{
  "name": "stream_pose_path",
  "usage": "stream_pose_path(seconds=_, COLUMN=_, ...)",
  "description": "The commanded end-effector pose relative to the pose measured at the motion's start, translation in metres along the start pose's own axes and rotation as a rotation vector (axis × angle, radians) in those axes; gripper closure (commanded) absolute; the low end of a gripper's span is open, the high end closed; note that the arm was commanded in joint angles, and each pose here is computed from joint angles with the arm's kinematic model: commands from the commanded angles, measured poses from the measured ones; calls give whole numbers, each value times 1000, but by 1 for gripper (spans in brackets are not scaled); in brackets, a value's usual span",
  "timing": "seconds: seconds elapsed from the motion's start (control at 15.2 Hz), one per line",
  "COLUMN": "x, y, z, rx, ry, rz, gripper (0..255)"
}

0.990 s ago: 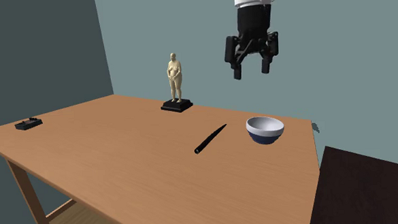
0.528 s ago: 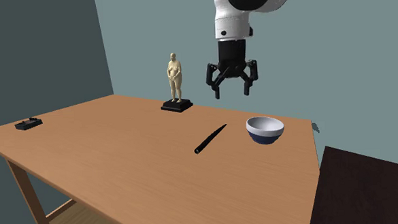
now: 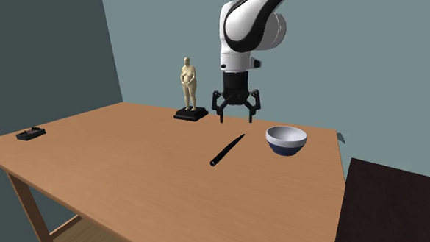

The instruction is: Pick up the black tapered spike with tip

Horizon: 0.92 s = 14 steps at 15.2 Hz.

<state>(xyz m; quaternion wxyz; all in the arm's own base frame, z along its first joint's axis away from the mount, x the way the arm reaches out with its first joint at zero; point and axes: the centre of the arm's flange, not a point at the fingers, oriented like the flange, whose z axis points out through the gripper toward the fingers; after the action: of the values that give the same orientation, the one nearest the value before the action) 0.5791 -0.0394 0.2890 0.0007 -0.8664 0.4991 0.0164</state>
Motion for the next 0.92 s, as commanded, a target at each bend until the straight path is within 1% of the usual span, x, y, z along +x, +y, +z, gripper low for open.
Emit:
stream_pose_path(seconds=0.0, x=19, y=-7, z=21, rx=7, ry=-9, rz=79, gripper=0)
stream_pose_path(seconds=0.53, x=93, y=-21, z=99, rx=37, ry=-49, rz=378, gripper=0)
stream_pose_path(seconds=0.86, x=96, y=-22, z=122, rx=38, ry=-51, rz=388, gripper=0)
